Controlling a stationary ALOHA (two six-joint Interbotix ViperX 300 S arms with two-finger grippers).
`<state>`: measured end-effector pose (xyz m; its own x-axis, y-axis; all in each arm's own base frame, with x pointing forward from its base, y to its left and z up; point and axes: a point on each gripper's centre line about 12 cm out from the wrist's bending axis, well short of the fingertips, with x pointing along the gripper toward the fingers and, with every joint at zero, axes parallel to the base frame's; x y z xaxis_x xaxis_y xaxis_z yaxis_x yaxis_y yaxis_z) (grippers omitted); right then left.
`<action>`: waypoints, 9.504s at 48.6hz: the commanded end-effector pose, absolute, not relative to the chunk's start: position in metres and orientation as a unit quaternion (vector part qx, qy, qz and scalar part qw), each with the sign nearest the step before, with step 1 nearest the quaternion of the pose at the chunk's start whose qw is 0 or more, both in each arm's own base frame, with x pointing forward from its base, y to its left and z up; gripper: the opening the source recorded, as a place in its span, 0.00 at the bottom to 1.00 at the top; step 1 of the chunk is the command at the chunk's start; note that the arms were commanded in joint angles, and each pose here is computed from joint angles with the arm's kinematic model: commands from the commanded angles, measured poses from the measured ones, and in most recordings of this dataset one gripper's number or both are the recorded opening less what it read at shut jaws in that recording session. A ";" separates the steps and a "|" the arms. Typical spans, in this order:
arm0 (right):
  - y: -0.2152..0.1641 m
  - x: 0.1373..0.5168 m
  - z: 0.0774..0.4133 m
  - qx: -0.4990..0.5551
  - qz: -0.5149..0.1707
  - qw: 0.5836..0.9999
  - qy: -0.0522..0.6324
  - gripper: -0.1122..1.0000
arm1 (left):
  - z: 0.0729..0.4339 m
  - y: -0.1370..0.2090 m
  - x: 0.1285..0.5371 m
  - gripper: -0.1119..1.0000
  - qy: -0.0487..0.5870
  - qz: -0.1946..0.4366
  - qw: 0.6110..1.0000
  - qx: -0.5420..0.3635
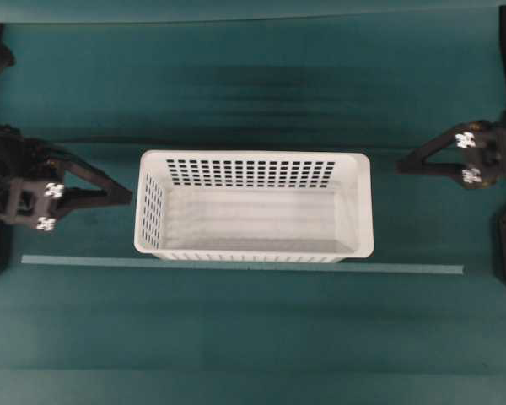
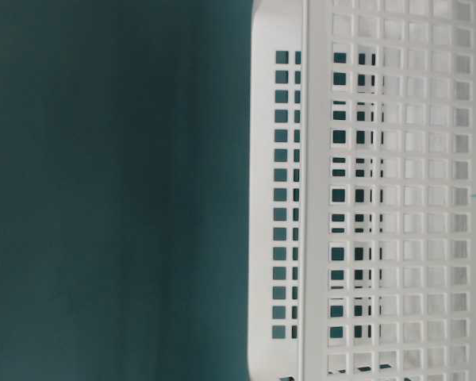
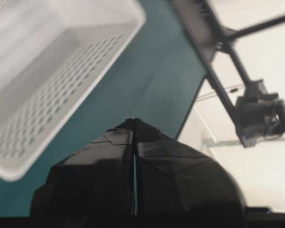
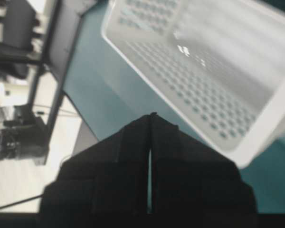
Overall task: Lift the white basket with both hands.
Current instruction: 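Move both grippers inward toward the short ends of the white basket, then open both grippers and lower them over the basket's end rims, then close both grippers on the left and right basket rims, then lift the basket upward with both grippers holding the rims, then lower the held basket back down onto the table with both grippers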
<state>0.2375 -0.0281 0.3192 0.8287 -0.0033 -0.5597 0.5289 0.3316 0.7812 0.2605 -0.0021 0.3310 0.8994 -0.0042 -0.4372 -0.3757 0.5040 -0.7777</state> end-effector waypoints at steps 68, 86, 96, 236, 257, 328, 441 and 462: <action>-0.036 0.311 0.242 0.500 -0.370 0.617 0.482 0.50 | 0.279 0.026 0.299 0.06 0.358 0.314 0.703 -0.528; -0.036 0.306 0.227 0.509 -0.404 0.580 0.491 0.95 | 0.276 0.025 0.297 0.54 0.338 0.314 0.694 -0.553; -0.037 0.307 0.222 0.518 -0.418 0.565 0.488 0.95 | 0.267 0.023 0.303 0.97 0.338 0.314 0.690 -0.558; -0.033 0.321 0.132 0.571 -0.448 0.535 0.432 0.28 | 0.160 0.030 0.317 0.11 0.394 0.385 0.627 -0.551; -0.033 0.321 0.184 0.566 -0.437 0.543 0.440 0.28 | 0.212 0.018 0.322 0.09 0.396 0.364 0.643 -0.545; -0.031 0.290 0.423 0.555 -0.396 0.608 0.406 0.28 | 0.456 0.021 0.308 0.08 0.377 0.324 0.693 -0.522; -0.030 0.297 0.442 0.499 -0.411 0.620 0.445 0.28 | 0.478 0.022 0.313 0.08 0.426 0.334 0.693 -0.476; -0.031 0.306 0.377 0.496 -0.417 0.606 0.462 0.28 | 0.417 0.020 0.324 0.09 0.468 0.359 0.664 -0.460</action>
<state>0.3010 -0.0334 0.3887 0.2279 -0.0575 -0.9720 0.9700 0.1002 0.2215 0.3213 0.0256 0.4244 0.3002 0.0567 -0.9522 -0.9212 0.2764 -0.2739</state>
